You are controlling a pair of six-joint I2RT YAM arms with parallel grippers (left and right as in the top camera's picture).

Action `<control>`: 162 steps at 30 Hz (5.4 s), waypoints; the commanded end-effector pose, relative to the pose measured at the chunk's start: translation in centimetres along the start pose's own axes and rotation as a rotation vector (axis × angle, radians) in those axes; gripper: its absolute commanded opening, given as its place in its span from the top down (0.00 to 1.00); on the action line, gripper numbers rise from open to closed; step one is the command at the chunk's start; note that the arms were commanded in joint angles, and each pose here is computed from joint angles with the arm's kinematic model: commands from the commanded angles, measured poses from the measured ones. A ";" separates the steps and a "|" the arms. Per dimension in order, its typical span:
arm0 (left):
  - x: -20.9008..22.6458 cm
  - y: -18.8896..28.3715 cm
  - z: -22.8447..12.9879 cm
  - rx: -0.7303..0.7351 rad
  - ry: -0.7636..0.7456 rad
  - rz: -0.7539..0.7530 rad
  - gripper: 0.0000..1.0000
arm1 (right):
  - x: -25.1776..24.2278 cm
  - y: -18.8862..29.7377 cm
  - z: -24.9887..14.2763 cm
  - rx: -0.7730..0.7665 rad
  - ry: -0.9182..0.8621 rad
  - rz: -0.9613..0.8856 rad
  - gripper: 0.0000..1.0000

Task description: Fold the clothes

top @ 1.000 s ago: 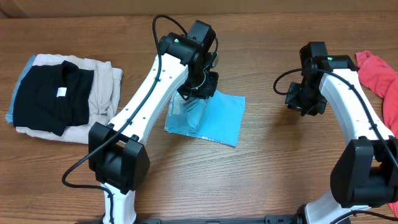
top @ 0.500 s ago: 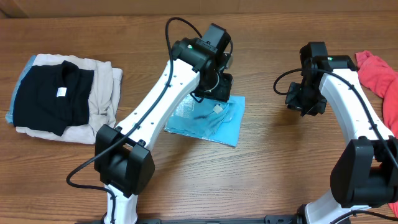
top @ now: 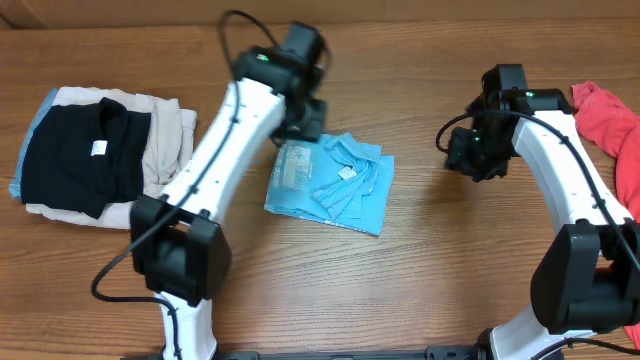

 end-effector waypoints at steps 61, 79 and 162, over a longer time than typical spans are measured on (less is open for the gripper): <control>5.2 -12.6 -0.1 0.258 0.069 -0.019 0.57 | 15.1 -5.0 -1.9 -0.064 0.452 0.076 0.73; 5.2 -12.6 -0.1 0.258 0.069 -0.019 0.57 | 18.8 -8.5 -2.0 -0.148 0.582 0.149 0.53; 5.2 -12.6 -0.2 0.262 0.070 -0.019 0.55 | 13.8 -4.3 -5.0 0.186 0.413 0.249 0.82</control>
Point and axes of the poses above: each gripper's point midway between its finger pads, its own y axis back along the fingers, its own x axis along the line the jaws close on, z = x × y, the point moved 10 cm from there along y, back along the fingers, and after that the axes turned 9 degrees about -y, right-handed, at the moved point
